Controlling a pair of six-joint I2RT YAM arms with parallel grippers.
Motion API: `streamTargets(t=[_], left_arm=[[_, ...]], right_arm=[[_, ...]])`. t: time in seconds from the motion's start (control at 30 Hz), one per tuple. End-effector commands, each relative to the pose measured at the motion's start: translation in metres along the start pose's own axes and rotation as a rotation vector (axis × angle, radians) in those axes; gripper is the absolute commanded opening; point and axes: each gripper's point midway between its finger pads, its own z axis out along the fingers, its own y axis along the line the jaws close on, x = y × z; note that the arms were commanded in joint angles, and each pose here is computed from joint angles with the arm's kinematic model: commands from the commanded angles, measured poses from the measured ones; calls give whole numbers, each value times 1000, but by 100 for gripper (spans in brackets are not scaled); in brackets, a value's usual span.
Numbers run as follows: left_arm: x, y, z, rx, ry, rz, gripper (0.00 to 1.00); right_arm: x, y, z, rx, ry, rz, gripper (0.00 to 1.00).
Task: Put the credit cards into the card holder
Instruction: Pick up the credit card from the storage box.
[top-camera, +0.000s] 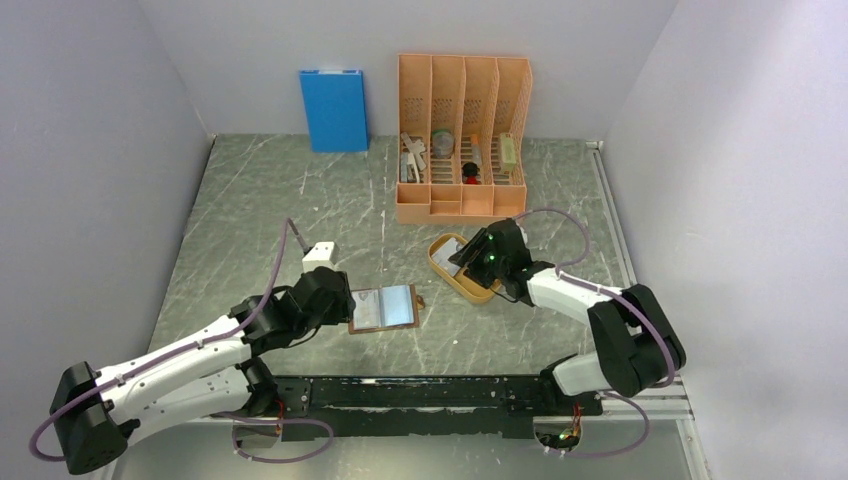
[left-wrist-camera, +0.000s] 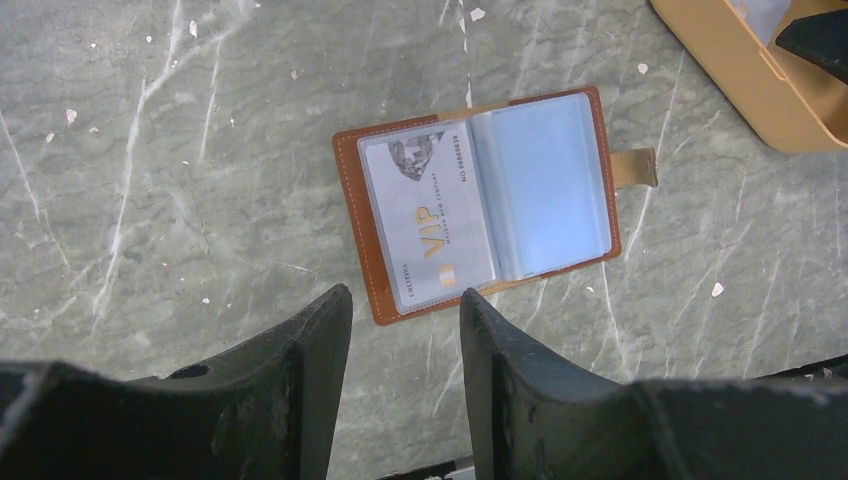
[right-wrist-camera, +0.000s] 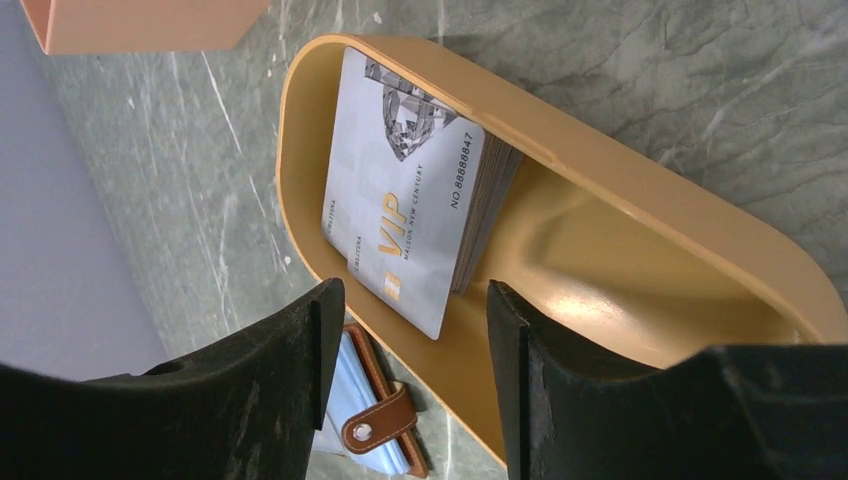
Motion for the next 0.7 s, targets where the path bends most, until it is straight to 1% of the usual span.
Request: streamTargets(t=[0.0, 0.13, 0.37, 0.67], left_arm=[[0, 6, 1, -30, -7, -3, 49], [0, 7, 2, -35, -11, -5, 49], [4, 9, 4, -53, 7, 0, 49], [4, 9, 4, -51, 6, -1, 49]], right_arm=[[-6, 1, 5, -15, -20, 39, 58], [-3, -4, 11, -3, -1, 43, 55], [0, -10, 18, 8, 14, 49, 48], [2, -13, 16, -6, 19, 46, 32]])
